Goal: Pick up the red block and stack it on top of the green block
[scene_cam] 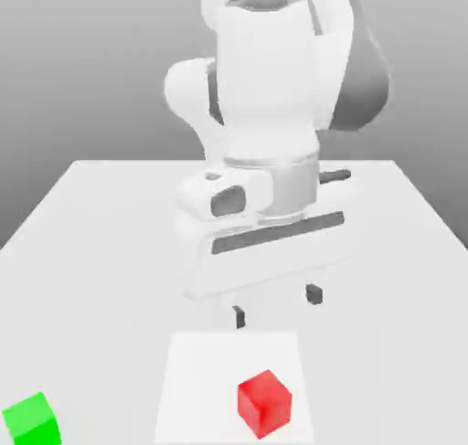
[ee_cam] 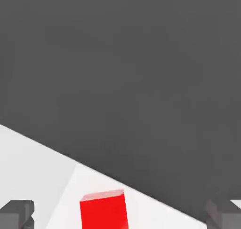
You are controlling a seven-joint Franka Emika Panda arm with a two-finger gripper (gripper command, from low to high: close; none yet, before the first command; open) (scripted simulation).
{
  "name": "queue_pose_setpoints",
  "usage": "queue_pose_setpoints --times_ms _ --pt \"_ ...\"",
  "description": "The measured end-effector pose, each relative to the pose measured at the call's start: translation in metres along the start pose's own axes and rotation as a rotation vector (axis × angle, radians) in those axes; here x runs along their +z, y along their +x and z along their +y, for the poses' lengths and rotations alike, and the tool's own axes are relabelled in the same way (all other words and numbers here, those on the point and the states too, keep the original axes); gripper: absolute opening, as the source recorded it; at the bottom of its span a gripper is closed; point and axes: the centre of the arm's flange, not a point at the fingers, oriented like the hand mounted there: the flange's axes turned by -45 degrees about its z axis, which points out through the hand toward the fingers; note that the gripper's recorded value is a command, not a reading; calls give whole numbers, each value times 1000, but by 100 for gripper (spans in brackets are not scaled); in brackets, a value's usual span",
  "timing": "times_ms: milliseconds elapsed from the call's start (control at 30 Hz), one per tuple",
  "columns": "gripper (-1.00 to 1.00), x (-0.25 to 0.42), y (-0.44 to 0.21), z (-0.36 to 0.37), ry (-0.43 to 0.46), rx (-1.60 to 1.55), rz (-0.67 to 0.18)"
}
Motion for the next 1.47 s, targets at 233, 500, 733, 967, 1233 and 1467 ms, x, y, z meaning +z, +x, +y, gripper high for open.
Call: queue_pose_setpoints --times_ms 233,500,733,967,1233,1467 --pt "0 104 -25 -7 13 -71 -101" --pt "-100 127 -29 -8 14 -70 -104" --pt "-100 63 -25 16 13 -10 -106" --pt "-100 34 -87 179 -5 407 -108" --pt "100 74 -140 255 -20 612 -103" --pt "100 34 -139 260 -22 624 -103"
